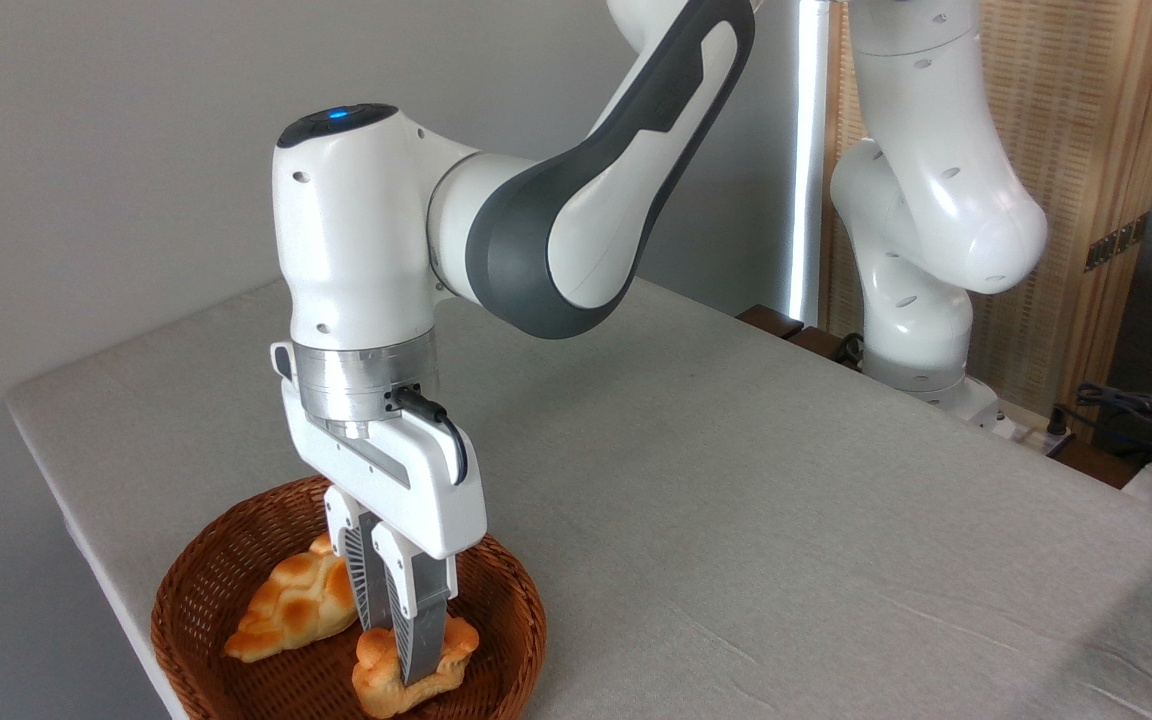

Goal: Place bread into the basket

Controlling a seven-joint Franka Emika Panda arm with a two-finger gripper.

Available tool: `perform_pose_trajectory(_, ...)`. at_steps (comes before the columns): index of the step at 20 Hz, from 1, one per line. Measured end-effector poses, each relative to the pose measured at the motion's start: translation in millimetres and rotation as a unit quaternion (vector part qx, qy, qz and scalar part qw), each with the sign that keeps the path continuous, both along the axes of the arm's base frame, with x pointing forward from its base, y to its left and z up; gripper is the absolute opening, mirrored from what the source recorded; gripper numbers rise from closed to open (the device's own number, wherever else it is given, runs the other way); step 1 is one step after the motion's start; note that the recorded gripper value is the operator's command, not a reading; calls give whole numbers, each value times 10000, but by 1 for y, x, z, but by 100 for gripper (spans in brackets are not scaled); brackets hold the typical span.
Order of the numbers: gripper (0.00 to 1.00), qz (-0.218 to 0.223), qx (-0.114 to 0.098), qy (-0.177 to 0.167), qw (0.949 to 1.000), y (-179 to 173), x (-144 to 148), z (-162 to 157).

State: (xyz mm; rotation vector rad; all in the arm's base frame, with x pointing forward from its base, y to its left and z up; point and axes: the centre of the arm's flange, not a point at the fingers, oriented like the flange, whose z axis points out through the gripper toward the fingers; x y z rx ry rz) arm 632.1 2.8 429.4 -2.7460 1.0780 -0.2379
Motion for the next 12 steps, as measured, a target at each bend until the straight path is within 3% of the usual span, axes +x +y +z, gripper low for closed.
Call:
perform_pose_trajectory(8, 100, -3, 0, -70, 10000, 0, 2, 7)
perform_pose_trajectory(12, 100, 65, -97, -265, 9996, 0, 10, 53)
